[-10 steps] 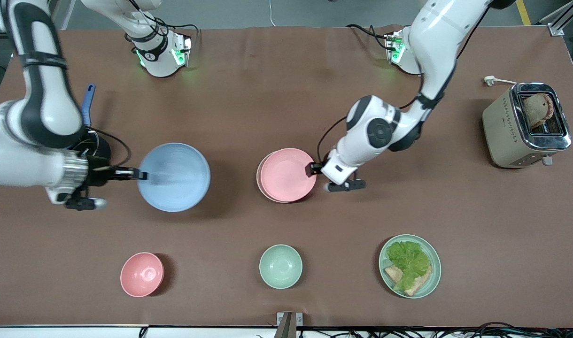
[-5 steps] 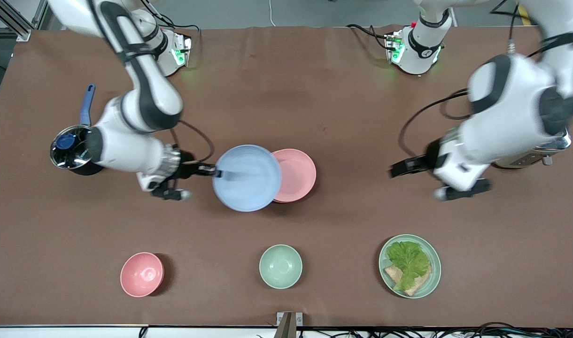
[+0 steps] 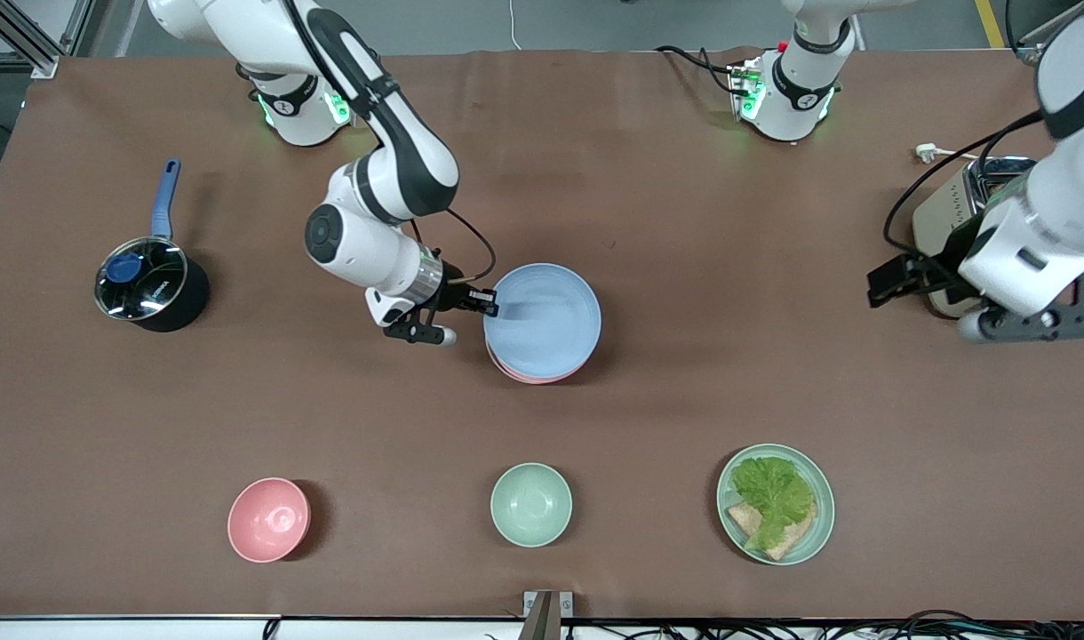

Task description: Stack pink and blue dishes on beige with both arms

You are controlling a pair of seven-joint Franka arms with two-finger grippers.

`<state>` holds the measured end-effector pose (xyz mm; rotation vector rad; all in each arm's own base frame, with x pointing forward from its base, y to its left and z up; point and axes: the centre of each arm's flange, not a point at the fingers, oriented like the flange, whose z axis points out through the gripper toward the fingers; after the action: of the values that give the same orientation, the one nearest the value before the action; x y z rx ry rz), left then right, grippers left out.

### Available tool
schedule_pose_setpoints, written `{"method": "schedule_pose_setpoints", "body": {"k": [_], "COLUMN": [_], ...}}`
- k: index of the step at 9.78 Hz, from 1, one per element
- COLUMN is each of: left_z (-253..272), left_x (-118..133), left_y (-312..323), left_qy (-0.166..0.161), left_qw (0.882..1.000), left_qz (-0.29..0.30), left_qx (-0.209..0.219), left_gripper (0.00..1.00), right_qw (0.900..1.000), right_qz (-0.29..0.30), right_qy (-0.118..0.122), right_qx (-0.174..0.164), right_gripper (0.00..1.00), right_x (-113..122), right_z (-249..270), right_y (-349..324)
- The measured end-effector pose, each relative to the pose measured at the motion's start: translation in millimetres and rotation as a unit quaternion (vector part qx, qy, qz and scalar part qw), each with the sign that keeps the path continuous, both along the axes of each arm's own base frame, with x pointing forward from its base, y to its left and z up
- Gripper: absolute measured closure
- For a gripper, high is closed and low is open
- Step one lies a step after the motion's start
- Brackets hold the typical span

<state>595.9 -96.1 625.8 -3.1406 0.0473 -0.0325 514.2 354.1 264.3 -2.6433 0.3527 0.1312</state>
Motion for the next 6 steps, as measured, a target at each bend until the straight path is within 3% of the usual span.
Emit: {"method": "schedule_pose_setpoints", "body": {"k": [3, 6], "left_z": [51.8, 58.9], "left_x": [-46.5, -74.2], "left_y": [34.3, 37.7], "left_qy": [-0.003, 0.0], "left_qw": [0.999, 1.0], "left_qz": [-0.033, -0.031], "left_qx": [0.015, 0.006], "left_gripper": [0.0, 0.0], "right_qw": [1.0, 1.0], "right_qz": [-0.001, 0.001], "right_qy": [-0.007, -0.008], "right_qx": [-0.015, -0.019], "right_gripper": [0.94, 0.93], "right_x": [-9.7, -13.0], "right_z": [-24.5, -31.4], "right_y": [7.4, 10.8]}}
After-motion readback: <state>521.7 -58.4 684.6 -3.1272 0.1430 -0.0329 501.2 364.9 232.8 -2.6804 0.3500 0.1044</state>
